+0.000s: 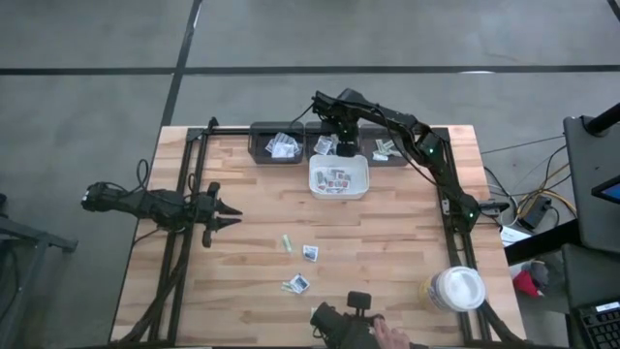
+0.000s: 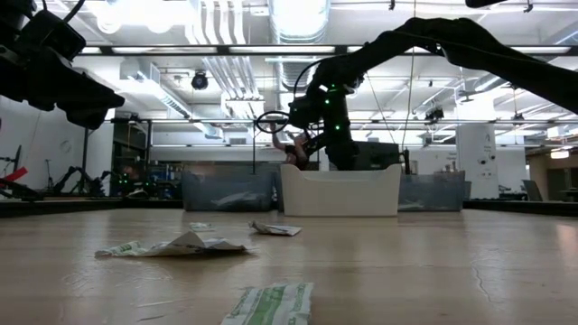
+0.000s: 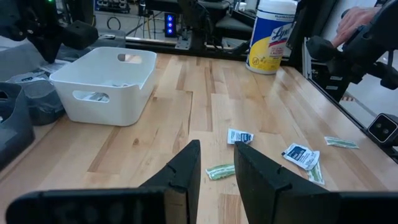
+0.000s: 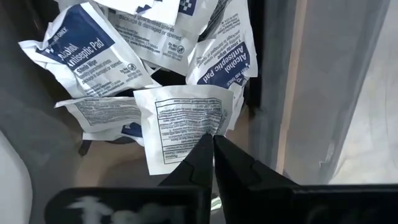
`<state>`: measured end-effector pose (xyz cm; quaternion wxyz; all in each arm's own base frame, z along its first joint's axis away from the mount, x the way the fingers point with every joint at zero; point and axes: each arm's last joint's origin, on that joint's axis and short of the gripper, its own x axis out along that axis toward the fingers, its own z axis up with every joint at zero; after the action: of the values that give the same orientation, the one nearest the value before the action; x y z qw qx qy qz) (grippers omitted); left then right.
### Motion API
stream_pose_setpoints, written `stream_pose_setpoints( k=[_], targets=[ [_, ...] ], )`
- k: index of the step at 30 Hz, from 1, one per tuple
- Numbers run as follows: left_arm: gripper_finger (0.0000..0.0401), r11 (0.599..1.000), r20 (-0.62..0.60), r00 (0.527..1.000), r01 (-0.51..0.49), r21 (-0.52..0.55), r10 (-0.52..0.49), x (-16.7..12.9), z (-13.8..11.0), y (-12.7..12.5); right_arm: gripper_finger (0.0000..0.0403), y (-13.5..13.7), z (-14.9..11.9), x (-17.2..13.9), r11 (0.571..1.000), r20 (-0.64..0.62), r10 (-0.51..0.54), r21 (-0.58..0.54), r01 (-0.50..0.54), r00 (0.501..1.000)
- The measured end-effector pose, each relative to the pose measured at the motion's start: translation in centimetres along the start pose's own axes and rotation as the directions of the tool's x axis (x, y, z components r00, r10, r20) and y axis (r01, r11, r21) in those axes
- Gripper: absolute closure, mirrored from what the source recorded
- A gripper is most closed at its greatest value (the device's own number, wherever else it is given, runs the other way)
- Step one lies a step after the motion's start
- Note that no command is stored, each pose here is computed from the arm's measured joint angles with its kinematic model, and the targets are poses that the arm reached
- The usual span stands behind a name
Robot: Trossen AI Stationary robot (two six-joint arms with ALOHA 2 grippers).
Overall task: Pick & Place First Aid Supplies
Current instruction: Put the top blue alcohol pad into the middle gray bin
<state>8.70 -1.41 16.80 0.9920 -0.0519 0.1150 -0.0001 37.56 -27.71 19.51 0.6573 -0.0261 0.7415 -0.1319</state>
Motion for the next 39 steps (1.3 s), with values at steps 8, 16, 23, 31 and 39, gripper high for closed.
stream_pose_setpoints(
  k=[8,16,23,31,39],
  targets=[
    [0.0307,1.0,0.001,1.0,0.0,-0.001,0.0,0.0,0.0,0.0,0.0341,0.0,0.0,0.0,1.0,-0.001,-0.006,0.0,0.006,1.0],
    [0.0307,1.0,0.0,1.0,0.0,-0.001,0.0,0.0,0.0,0.0,0.029,0.8,0.1,-2.2,0.985,-0.051,-0.171,0.002,0.171,0.984],
    [0.0307,1.0,-0.004,1.0,0.0,0.0,0.0,0.0,0.0,0.0,0.0282,3.5,-0.1,-8.1,0.981,0.077,-0.178,0.098,0.17,0.981],
    [0.0307,1.0,-0.005,1.0,0.0,0.0,0.0,0.0,0.0,0.0,0.0298,7.9,-1.5,-14.8,0.961,0.354,0.154,0.165,-0.224,0.923],
    [0.0307,1.0,-0.008,1.0,0.0,0.001,0.0,0.0,-0.1,0.0,0.0312,16.2,-1.1,-18.2,0.894,0.394,0.427,-0.049,-0.446,0.814]
  ],
)
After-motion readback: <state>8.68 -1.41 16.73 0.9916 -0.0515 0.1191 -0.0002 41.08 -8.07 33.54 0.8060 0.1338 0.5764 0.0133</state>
